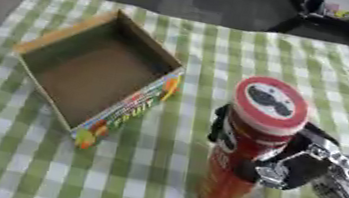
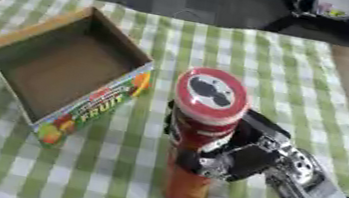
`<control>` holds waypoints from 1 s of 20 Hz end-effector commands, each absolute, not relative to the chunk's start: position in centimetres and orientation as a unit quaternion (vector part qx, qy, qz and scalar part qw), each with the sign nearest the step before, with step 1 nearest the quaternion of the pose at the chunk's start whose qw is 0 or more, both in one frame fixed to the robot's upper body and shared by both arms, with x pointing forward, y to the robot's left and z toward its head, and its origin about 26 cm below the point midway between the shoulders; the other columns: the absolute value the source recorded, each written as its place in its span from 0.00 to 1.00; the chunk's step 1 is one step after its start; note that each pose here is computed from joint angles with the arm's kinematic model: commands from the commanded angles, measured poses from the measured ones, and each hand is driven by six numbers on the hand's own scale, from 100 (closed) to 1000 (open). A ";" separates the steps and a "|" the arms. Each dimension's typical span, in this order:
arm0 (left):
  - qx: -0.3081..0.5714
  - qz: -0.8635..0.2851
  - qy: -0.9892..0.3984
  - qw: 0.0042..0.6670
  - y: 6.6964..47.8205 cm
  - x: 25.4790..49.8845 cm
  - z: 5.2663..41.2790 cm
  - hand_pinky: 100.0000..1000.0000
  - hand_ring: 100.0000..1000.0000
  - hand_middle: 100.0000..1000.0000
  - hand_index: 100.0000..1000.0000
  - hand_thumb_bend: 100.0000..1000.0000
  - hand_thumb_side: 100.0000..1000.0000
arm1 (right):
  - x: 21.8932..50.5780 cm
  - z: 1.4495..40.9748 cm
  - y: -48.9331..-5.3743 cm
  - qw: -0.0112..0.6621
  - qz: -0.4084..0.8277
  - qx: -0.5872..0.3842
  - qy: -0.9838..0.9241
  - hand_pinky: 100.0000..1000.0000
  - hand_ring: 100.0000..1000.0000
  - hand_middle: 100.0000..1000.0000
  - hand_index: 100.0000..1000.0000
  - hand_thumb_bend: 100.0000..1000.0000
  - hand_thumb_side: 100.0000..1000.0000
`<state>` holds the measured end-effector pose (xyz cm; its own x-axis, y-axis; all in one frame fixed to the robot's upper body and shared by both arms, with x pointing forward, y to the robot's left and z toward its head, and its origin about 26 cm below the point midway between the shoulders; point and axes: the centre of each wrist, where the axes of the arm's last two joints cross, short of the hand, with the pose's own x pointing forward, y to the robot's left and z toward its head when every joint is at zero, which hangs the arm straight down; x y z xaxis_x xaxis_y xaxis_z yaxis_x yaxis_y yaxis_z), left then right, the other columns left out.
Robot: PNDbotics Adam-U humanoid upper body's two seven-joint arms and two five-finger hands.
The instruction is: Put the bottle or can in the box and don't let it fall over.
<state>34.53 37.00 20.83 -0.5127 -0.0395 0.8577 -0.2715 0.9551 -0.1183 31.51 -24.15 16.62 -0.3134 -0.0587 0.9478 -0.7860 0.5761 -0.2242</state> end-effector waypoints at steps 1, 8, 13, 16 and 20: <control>0.092 0.115 -0.870 0.470 37.2 34.4 22.1 0.74 0.91 0.80 0.85 0.53 0.82 | 31.4 17.0 -24.2 0.504 0.357 0.292 -0.730 0.62 0.58 0.52 0.69 0.33 0.00; 0.091 0.117 -0.870 0.470 37.2 34.4 22.1 0.74 0.91 0.80 0.85 0.52 0.83 | 31.2 17.1 -24.0 0.501 0.346 0.296 -0.736 0.47 0.46 0.41 0.56 0.26 0.00; 0.091 0.116 -0.870 0.470 37.3 34.3 22.1 0.74 0.91 0.80 0.85 0.52 0.82 | 31.1 17.6 -24.0 0.502 0.334 0.284 -0.746 0.43 0.44 0.39 0.53 0.22 0.00; 0.092 0.116 -0.870 0.470 37.3 34.3 22.1 0.74 0.91 0.80 0.85 0.52 0.82 | 31.0 18.5 -24.0 0.491 0.330 0.276 -0.757 0.42 0.43 0.38 0.51 0.21 0.00; 0.092 0.116 -0.871 0.469 37.3 34.3 22.1 0.74 0.91 0.80 0.85 0.52 0.82 | 30.8 20.1 -23.8 0.469 0.331 0.264 -0.775 0.41 0.42 0.37 0.50 0.20 0.00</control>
